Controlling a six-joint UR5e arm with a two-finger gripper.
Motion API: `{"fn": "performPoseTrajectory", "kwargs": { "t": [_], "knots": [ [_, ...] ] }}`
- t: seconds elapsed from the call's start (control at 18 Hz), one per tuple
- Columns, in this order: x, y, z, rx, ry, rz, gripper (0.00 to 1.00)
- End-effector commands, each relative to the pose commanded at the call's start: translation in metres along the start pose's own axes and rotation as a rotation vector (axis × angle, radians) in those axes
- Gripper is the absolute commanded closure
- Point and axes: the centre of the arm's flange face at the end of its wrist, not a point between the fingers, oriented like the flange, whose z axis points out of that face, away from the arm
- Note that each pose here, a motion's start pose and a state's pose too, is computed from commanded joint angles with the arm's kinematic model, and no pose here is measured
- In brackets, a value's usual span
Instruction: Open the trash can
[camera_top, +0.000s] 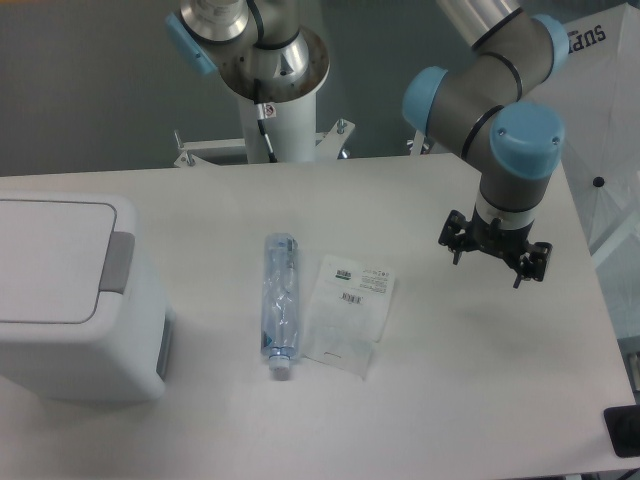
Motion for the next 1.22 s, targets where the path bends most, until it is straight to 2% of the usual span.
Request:
{"fn": "performPoseTrajectory", "kwargs": {
  "t": [0.22,0.39,0.5,0.67,0.94,1.22],
  "knots": [
    [0.000,-0.002,-0.004,0.006,-0.006,0.001,0.00],
    [-0.001,-0.006,-0.021,0.023,-0.028,0.004,0.00],
    [0.008,-0.009,-0.017,0.033,-0.013,0.000,0.00],
    [0.017,-0.021,-0.031,0.122,0.008,-0.171,0.00],
    [0.035,-0.036,-0.044,0.138,0.002,-0.191,0.00],
    [0.058,-0.066,-0.051,0.190,0.046,-0.360,0.00]
  ]
}}
